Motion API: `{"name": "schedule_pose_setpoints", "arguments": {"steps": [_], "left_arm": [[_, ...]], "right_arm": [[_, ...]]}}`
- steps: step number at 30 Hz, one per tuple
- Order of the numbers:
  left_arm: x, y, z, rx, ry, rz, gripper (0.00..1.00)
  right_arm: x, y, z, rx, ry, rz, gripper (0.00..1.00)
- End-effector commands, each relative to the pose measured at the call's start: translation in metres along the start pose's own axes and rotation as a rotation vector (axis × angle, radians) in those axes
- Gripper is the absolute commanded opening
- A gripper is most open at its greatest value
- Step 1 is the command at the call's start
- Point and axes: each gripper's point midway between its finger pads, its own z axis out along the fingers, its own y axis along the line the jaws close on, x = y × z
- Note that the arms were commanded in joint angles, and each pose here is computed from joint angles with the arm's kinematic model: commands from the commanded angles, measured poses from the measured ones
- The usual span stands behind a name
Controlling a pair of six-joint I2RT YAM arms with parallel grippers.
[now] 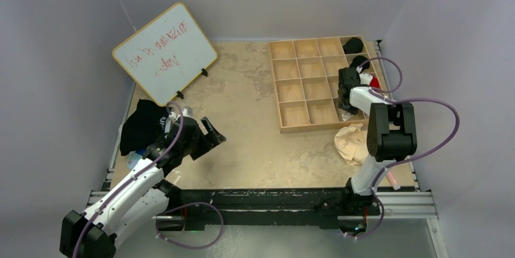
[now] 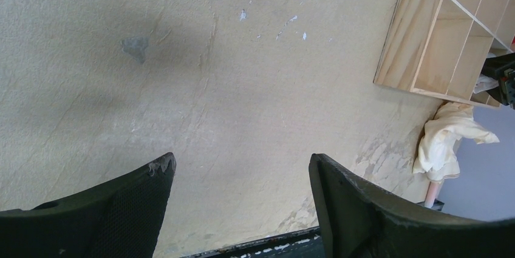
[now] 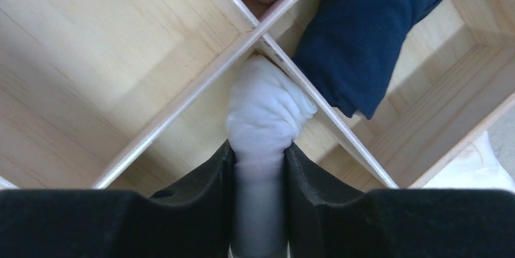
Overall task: Roll the underwear
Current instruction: Place the underwear in the storage box.
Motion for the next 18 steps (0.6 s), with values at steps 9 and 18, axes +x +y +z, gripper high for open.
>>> {"name": "schedule_pose_setpoints", "arguments": {"steps": [9,18], "left_arm": [[-0.003,-0.003,-0.002,0.028,-0.019,0.0,0.79],[-0.006,-0.008,0.0,0.037,-0.023,0.009,0.79]], "right_arm": [[-0.02,0.019,-0.02,-0.118,-0.004,0.023,0.63],[-0.054,0.017,-0.073,-0.243,-0.112,0.044,0.7]]}}
